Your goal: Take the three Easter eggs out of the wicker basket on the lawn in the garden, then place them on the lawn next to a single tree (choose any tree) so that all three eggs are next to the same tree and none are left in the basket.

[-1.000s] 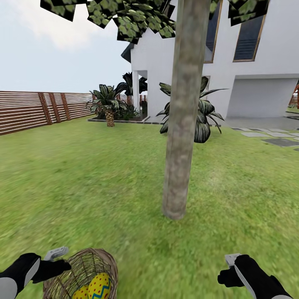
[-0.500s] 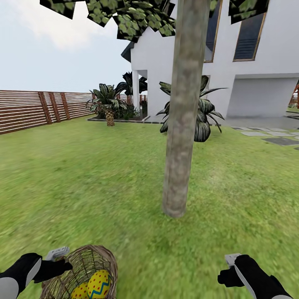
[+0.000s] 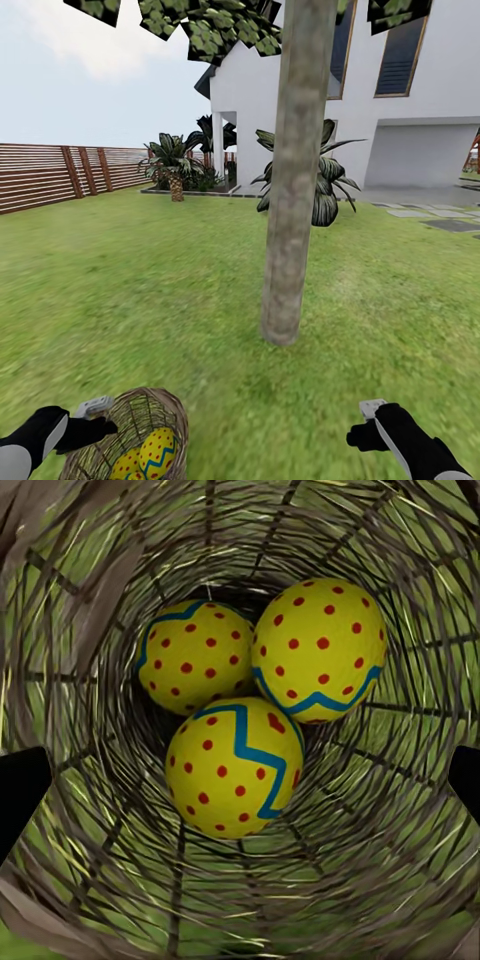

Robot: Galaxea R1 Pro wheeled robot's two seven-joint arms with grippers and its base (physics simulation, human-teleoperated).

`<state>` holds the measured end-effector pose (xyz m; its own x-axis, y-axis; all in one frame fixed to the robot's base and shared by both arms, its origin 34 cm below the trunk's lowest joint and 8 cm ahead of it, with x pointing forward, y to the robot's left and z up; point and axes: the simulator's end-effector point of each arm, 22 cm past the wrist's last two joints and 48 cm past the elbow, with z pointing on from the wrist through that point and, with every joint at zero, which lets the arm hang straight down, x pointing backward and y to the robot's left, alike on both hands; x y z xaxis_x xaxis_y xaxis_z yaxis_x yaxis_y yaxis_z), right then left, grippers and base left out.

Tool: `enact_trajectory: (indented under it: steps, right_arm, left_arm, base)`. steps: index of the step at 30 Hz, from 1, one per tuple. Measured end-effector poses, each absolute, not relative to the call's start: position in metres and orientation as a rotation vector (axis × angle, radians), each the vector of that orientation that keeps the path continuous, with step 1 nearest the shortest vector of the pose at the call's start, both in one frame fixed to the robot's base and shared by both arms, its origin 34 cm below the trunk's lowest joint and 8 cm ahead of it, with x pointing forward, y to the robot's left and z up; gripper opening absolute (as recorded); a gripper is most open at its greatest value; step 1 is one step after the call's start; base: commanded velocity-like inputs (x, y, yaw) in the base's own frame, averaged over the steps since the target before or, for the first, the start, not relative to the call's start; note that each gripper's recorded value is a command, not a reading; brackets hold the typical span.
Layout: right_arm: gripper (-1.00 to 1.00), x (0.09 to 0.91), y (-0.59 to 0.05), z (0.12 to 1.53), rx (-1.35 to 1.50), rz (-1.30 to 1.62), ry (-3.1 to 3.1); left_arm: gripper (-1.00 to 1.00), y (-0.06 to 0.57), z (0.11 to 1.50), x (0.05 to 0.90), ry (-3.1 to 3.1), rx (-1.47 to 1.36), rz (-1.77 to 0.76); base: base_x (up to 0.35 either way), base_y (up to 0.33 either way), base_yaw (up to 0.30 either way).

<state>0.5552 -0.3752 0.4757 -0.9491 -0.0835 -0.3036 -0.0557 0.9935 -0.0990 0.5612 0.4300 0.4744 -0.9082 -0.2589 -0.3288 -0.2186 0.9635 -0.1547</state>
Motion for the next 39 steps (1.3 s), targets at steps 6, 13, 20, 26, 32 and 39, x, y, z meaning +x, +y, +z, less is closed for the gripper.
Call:
enact_trajectory:
  steps: [6, 13, 20, 26, 32, 39]
  right_arm:
    - [1.00, 0.554, -0.380, 0.465, -0.099, -0.137, 2.820]
    - [1.00, 0.552, -0.377, 0.450, -0.106, -0.136, 2.818]
    - [1.00, 0.549, -0.376, 0.435, -0.108, -0.137, 2.819]
    - [1.00, 0.546, -0.375, 0.422, -0.108, -0.134, 2.821]
    - [1.00, 0.543, -0.375, 0.408, -0.108, -0.135, 2.822]
    - [1.00, 0.539, -0.375, 0.393, -0.108, -0.134, 2.822]
  left_arm:
    - [1.00, 0.416, 0.458, 0.559, 2.768, -0.337, -0.187]
    - [1.00, 0.408, 0.442, 0.557, 2.771, -0.328, -0.200]
    - [1.00, 0.407, 0.427, 0.554, 2.771, -0.328, -0.200]
    - [1.00, 0.407, 0.414, 0.551, 2.771, -0.329, -0.201]
    - [1.00, 0.407, 0.401, 0.549, 2.771, -0.329, -0.202]
    - [1.00, 0.404, 0.385, 0.546, 2.771, -0.327, -0.207]
  base:
    - [0.000, 0.000, 0.000]
    - [0.000, 0.000, 0.000]
    - [0.000, 0.000, 0.000]
    - [0.000, 0.000, 0.000]
    - [0.000, 0.000, 0.000]
    - [0.000, 0.000, 0.000]
